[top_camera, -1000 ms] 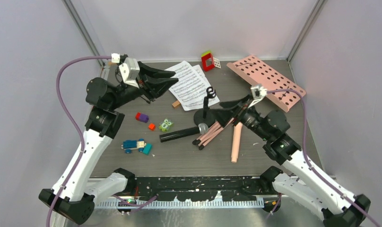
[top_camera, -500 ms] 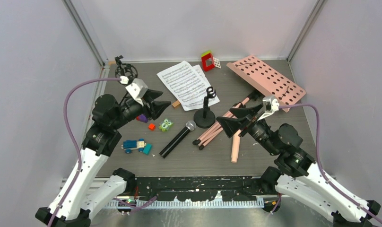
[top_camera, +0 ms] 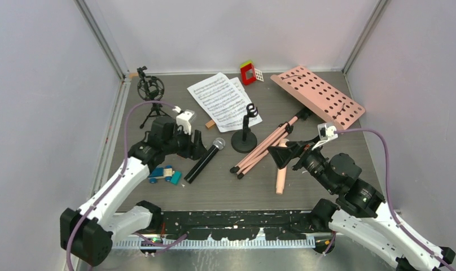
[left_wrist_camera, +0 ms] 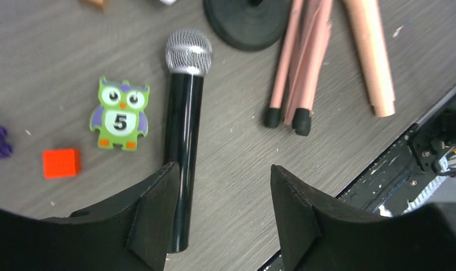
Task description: Pack up the instrument practice props
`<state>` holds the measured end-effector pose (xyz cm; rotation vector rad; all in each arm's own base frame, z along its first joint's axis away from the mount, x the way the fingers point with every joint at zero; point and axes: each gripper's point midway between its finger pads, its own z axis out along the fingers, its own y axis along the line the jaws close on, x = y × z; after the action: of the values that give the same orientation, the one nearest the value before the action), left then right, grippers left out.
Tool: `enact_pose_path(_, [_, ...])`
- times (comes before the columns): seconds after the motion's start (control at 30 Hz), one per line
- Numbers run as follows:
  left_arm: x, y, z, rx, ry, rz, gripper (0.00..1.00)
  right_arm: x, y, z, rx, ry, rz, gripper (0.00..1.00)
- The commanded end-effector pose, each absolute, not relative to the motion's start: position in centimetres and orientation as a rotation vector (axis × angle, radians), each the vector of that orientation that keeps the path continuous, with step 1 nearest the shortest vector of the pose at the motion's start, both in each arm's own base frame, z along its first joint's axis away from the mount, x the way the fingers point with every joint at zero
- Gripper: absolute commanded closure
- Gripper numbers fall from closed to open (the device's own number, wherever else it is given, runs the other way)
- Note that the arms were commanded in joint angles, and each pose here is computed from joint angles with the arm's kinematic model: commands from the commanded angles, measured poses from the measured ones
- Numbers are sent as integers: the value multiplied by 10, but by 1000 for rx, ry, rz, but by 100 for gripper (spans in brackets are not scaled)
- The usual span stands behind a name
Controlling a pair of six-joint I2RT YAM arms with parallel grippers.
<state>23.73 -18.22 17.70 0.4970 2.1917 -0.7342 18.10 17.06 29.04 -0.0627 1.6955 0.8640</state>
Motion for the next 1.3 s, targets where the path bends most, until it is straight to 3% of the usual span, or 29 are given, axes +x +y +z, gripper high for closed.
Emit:
enact_pose_path(0.0, [235, -182, 130, 444, 2370, -615, 36, 180, 164, 300, -10, 1683, 874, 2])
enact_pose_path(0.27, [247, -184, 64, 542, 2564, -257, 33, 181, 164, 299, -26, 1706, 846, 2])
enact_pose_path(0.7, [275, -176, 106, 517, 2459, -129, 31, 180, 161, 289, -20, 1712, 837, 2])
enact_pose_path(0.87, [282, -167, 87, 523, 2524, -89, 28, 182, 163, 289, -16, 1717, 844, 2])
enact_pose_path(1.1, [280, -176, 47, 559, 2650, -107, 34, 180, 161, 290, 4, 1718, 855, 2])
enact_pose_path(1.27, [276, -183, 38, 564, 2718, -136, 52, 178, 162, 287, 0, 1726, 864, 2])
